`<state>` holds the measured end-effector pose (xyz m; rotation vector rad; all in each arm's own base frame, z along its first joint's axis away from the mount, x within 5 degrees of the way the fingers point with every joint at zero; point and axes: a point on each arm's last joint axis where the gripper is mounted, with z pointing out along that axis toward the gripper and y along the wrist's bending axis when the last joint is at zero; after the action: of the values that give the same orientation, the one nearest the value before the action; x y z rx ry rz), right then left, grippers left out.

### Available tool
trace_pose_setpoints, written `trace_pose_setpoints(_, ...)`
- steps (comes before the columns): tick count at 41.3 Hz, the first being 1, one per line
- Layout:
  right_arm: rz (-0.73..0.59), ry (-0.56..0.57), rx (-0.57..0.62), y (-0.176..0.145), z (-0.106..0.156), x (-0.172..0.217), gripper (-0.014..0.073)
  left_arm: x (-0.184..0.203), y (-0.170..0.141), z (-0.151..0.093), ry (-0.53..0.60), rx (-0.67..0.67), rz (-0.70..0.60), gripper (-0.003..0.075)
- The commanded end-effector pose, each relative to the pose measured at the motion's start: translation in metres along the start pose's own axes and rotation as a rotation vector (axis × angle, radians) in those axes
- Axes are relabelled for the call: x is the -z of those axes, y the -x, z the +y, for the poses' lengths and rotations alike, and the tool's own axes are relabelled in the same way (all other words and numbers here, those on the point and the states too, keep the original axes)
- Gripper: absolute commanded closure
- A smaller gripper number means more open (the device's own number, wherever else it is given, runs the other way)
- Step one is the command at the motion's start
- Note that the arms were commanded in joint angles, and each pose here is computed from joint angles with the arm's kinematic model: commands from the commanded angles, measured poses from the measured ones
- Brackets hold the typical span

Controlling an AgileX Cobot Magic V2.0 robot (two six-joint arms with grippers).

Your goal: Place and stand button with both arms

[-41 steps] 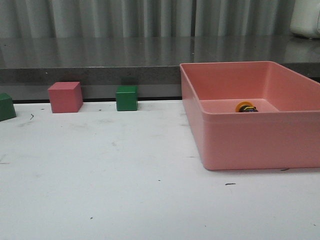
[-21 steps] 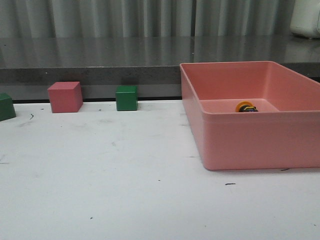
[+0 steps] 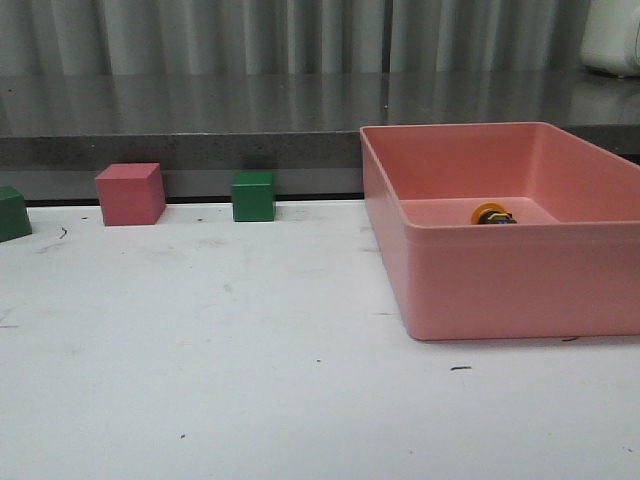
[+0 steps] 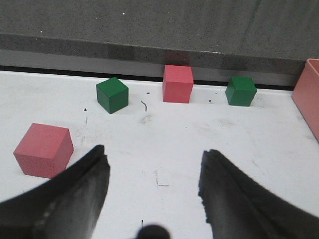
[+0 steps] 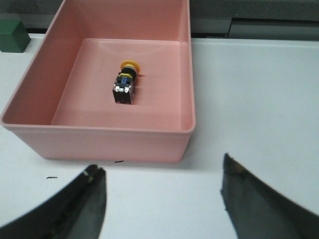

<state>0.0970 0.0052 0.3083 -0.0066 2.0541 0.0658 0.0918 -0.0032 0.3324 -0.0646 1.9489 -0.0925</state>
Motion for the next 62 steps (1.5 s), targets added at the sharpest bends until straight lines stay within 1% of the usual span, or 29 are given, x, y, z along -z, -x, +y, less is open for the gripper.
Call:
trace_pose_setpoints(1,-0.075,-0.002,0.005,0.017,0.0,-0.001,-0.0038,0.003,0.016,-0.002,-0.013,0.008,-0.098,0.0283)
trace_pose_setpoints(8,0.048,0.027,-0.028,0.038,0.004,-0.012,-0.0038,0.003,0.016,-0.002,-0.015,0.012,-0.098,0.0283)
trace_pose_setpoints(12,0.129,0.063,0.009,0.051,0.01,-0.025,-0.0032,0.003,0.016,-0.002,-0.021,0.02,-0.098,0.0283)
trace_pose_setpoints(15,0.179,0.102,0.048,0.061,0.019,-0.035,-0.001,0.003,0.016,-0.002,-0.021,0.02,-0.098,0.0283)
trace_pose_setpoints(22,0.278,0.148,0.086,0.081,0.036,-0.074,0.0054,0.003,0.016,-0.002,-0.021,0.02,-0.098,0.0283)
trace_pose_setpoints(30,0.409,0.143,0.094,0.097,0.045,-0.129,0.0067,0.003,0.016,-0.002,-0.021,0.02,-0.098,0.0283)
trace_pose_setpoints(35,0.495,0.137,0.099,0.102,0.05,-0.165,0.0067,0.003,0.016,-0.002,-0.021,0.02,-0.098,0.0283)
trace_pose_setpoints(43,0.584,0.128,0.099,0.104,0.056,-0.215,0.0067,0.003,0.016,-0.002,-0.021,0.02,-0.098,0.0283)
trace_pose_setpoints(51,0.625,0.081,-0.007,0.104,0.054,-0.262,0.0067,0.003,0.016,-0.002,-0.021,0.02,-0.098,0.0283)
trace_pose_setpoints(56,0.651,0.055,-0.05,0.1,0.049,-0.287,0.0067,0.003,0.016,-0.002,-0.021,0.02,-0.098,0.0283)
trace_pose_setpoints(62,0.661,0.051,-0.059,0.098,0.05,-0.311,0.0067,0.003,0.016,-0.002,-0.021,0.02,-0.098,0.0283)
